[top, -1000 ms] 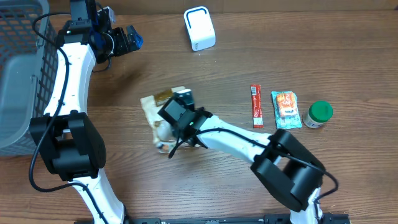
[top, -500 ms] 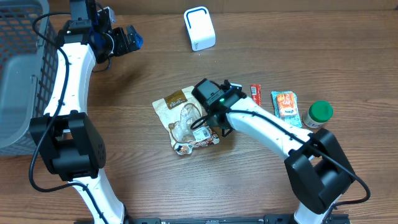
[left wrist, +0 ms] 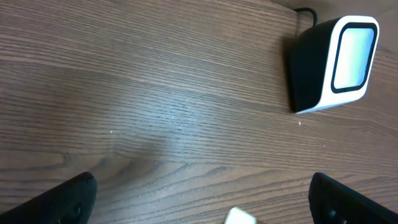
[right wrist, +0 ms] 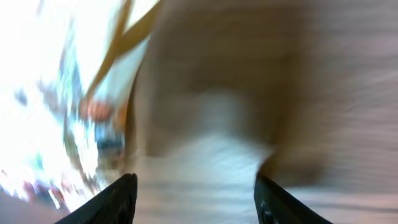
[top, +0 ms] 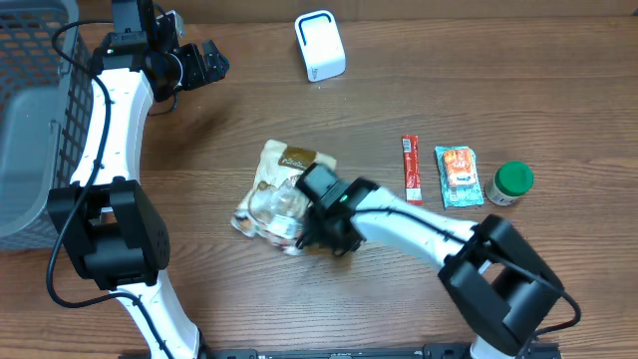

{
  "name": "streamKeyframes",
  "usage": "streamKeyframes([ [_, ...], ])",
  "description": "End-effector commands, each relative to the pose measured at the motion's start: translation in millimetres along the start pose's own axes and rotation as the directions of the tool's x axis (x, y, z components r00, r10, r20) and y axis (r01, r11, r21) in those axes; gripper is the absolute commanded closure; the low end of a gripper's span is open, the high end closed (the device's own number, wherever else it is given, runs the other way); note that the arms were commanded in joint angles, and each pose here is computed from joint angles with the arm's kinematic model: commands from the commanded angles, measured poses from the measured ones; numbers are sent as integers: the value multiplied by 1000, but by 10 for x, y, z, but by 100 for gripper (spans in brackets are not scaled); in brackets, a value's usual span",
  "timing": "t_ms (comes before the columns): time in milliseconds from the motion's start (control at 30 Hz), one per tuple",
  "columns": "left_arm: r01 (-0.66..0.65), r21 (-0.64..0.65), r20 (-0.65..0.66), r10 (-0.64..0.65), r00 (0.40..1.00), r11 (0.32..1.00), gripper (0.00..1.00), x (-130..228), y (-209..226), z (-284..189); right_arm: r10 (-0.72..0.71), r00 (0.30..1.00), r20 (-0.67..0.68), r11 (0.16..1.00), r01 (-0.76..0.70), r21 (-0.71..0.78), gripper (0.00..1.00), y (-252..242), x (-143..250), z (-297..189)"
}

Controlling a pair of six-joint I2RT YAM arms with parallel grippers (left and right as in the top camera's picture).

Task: Scan the item barcode
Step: 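Move the right gripper to the Pantree snack bag and grasp it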

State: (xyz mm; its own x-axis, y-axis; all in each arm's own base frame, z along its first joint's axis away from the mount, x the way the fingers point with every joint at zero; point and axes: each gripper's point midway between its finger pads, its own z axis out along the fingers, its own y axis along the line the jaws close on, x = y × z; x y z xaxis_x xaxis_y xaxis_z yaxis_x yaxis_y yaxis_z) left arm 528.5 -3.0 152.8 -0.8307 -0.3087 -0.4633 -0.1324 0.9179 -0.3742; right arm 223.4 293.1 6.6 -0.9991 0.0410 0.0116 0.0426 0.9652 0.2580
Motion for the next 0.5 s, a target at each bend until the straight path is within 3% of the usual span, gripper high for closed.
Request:
streamKeyframes([
  [0,-10,10,30,10,999,1000,0,-65,-91,-127,-148,986,-78,988,143,-65,40,256,407,39],
  [200,-10,10,30,10,999,1000,0,-65,-91,-127,-307,951,-50,951,303,-67,40,472,229,-377],
  [233,-10,10,30,10,999,1000,0,-65,-91,-127,-379,925,36,924,380,-42,38,555,-13,-534],
  [367,-10,10,30,10,999,1000,0,-65,-91,-127,-459,860,220,886,463,39,24,640,-499,-695],
  [467,-10,10,30,10,999,1000,0,-65,-91,-127,-513,802,307,855,508,102,19,664,-761,-727],
])
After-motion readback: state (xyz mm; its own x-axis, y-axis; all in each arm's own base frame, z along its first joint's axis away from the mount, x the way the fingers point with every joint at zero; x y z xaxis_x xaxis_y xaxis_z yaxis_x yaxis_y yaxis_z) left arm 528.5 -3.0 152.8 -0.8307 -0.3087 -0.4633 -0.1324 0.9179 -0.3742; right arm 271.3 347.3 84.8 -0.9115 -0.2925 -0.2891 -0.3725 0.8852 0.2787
